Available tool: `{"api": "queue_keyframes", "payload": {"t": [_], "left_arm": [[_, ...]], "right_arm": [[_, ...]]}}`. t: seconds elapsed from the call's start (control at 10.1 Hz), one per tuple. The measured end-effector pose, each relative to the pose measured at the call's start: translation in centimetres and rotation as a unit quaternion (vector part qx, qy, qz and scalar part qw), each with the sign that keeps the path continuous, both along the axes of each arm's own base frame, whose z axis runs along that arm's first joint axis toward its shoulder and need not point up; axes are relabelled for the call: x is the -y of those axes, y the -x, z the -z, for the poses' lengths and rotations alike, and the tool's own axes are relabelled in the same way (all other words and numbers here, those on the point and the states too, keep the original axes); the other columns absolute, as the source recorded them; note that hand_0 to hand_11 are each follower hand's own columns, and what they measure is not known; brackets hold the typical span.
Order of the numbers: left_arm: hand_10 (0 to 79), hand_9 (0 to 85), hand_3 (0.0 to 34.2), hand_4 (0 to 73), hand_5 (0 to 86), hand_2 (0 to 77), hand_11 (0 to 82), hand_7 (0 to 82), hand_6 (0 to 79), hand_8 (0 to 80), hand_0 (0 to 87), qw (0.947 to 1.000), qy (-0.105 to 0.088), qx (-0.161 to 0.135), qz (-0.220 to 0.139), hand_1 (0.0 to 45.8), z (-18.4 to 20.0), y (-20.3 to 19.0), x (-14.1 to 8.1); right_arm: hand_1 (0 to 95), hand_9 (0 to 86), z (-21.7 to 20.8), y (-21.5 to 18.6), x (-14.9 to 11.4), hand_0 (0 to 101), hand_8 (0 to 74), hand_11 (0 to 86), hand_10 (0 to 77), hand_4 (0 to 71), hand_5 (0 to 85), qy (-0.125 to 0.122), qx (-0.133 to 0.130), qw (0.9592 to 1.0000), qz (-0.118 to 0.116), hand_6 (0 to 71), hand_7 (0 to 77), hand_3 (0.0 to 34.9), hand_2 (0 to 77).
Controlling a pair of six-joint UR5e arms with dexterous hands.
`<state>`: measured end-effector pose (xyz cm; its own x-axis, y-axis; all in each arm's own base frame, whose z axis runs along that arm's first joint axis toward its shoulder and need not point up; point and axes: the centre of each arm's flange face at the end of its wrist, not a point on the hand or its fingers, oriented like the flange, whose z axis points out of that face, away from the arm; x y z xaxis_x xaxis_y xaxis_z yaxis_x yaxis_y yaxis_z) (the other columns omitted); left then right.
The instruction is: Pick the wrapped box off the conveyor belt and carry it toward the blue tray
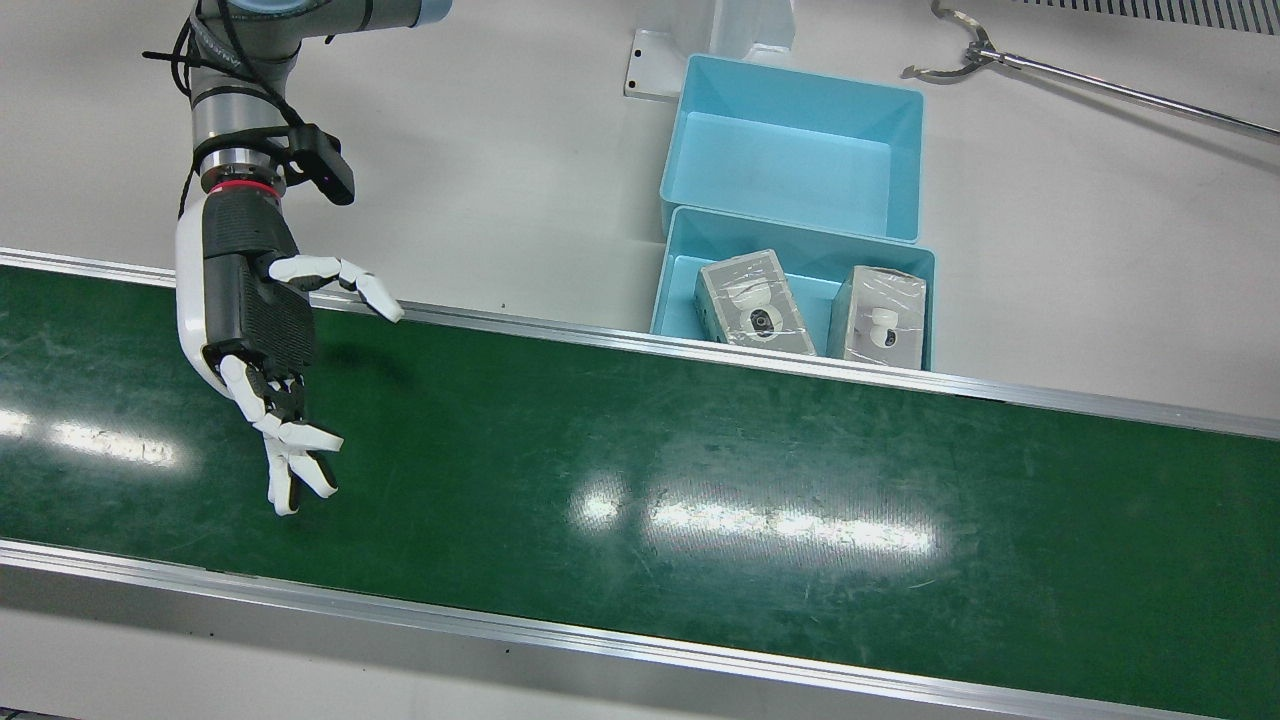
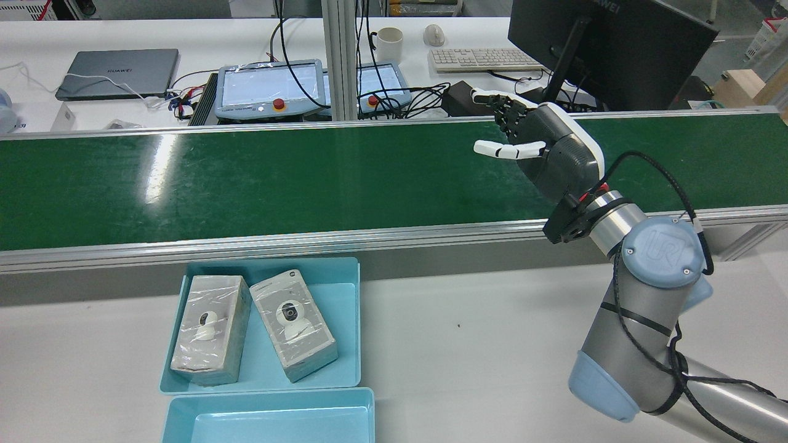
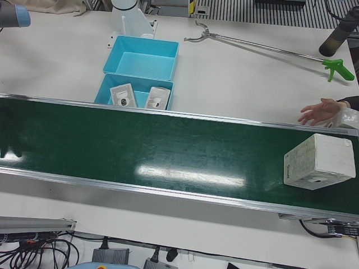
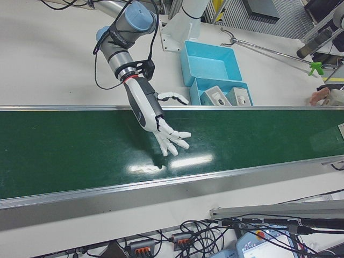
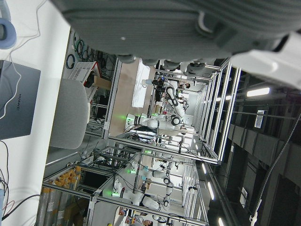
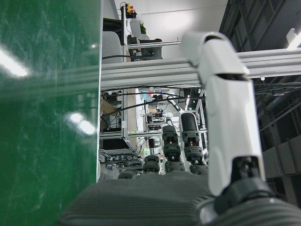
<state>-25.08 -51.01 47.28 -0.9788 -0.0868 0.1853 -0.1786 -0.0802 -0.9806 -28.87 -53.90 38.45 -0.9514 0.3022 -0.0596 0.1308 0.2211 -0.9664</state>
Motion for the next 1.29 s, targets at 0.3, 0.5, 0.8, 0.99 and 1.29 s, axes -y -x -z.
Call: {"api": "queue_keyframes", "payload": {"t": [0.3,0.5,0.8,0.99,1.29], "left_arm": [[0.0,0.0,0.0,0.0,1.1,1.1,0.5,0.5,0.5,0.5,0.0,1.0000,0.000,0.000,0.000,0.0,0.0,0.0,0.0],[0.5,0.5,0.0,0.0,1.1,1.1,0.5,0.5,0.5,0.5,0.0,1.0000,0.000,0.000,0.000,0.0,0.0,0.0,0.0],[0.5,0.0,0.0,0.0,1.1,0.5,0.5,0.5,0.5,0.5,0.0,1.0000,0.000,0.000,0.000,0.0,0.0,0.0,0.0],[0.5,0.0,0.0,0.0,1.1,1.1,0.5,0.5,0.5,0.5,0.0,1.0000,0.000,0.000,0.000,0.0,0.0,0.0,0.0],[0.0,0.0,0.0,0.0,1.1,1.1,0.5,0.5,0.5,0.5,0.0,1.0000,0.000,0.000,0.000,0.0,0.0,0.0,0.0]], "right_arm": [[23.5,6.0,-1.6,-1.8,3.8,51,2.7,0.5,0.0,11.5,24.0,0.007,-0.014,0.9997,0.018,6.0,5.5,0.0,27.8],[15.3,6.0,-1.1,-1.7,5.2,48,2.7,0.5,0.0,12.5,22.4,0.006,-0.018,0.9996,0.020,6.0,3.8,0.0,16.9],[16.4,4.4,-0.1,0.3,6.6,48,1.6,1.1,0.0,12.5,22.4,0.005,-0.021,0.9994,0.026,6.0,3.8,0.0,15.3],[16.4,4.4,0.8,2.1,6.8,48,1.6,0.5,0.0,12.5,22.4,0.003,-0.019,0.9992,0.034,6.0,3.8,0.0,15.3],[16.4,4.4,2.0,3.3,6.8,48,1.6,1.1,0.0,11.5,21.8,-0.003,-0.011,0.9991,0.041,6.0,3.8,0.1,14.7]]}}
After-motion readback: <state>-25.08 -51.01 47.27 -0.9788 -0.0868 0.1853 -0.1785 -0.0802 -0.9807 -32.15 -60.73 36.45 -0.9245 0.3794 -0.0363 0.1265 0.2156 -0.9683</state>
